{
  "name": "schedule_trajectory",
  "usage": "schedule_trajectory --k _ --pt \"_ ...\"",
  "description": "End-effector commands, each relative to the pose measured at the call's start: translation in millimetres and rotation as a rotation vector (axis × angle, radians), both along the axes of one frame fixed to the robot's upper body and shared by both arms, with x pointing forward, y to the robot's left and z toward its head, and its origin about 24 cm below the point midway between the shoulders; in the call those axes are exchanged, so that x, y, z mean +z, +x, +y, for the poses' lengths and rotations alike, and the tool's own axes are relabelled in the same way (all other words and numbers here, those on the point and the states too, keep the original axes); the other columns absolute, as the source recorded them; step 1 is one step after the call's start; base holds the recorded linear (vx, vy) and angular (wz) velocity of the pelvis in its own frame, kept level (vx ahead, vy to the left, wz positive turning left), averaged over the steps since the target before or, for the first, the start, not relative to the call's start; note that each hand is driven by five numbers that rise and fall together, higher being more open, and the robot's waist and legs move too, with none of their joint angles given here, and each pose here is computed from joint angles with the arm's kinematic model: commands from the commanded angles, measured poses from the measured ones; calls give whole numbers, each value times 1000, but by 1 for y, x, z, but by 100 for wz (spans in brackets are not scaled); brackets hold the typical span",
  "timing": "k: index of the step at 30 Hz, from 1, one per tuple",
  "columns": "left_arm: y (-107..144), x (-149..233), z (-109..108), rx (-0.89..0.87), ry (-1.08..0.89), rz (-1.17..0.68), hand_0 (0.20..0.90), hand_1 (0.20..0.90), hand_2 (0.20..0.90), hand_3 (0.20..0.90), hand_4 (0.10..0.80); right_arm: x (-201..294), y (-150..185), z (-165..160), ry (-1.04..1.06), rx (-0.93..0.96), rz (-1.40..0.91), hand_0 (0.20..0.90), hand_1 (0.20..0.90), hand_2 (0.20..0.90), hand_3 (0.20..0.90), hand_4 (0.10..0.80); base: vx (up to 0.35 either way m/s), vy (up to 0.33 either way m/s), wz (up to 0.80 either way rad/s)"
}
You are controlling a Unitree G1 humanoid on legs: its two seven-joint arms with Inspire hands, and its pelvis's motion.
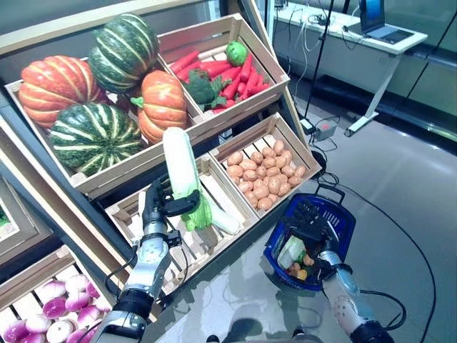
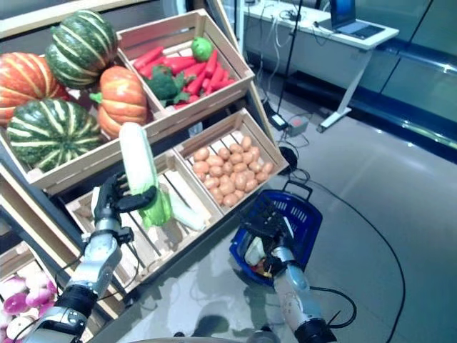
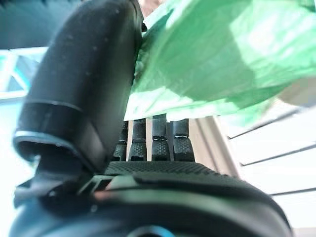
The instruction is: Put vegetables into the basket
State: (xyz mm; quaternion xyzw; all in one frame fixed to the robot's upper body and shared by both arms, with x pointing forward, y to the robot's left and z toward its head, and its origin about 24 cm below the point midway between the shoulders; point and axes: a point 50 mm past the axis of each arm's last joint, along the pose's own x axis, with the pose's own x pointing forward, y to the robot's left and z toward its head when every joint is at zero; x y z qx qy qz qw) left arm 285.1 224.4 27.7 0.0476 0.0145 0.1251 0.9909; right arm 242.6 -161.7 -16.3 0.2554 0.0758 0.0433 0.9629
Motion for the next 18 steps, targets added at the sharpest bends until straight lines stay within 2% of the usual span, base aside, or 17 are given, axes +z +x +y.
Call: schedule_trajectory --k 1,8,18 --pt "23 68 -26 -205 146 -329 300 300 300 300 400 61 29 8 72 60 -318 900 900 900 900 800 11 -63 3" --pt "22 82 -61 -418 263 -357 300 300 300 300 400 101 55 7 165 86 -428 900 900 900 900 800 28 -49 9" --pt "23 87 -85 -548 355 -385 300 300 300 300 400 135 67 20 225 140 -540 900 900 900 900 800 38 -26 1"
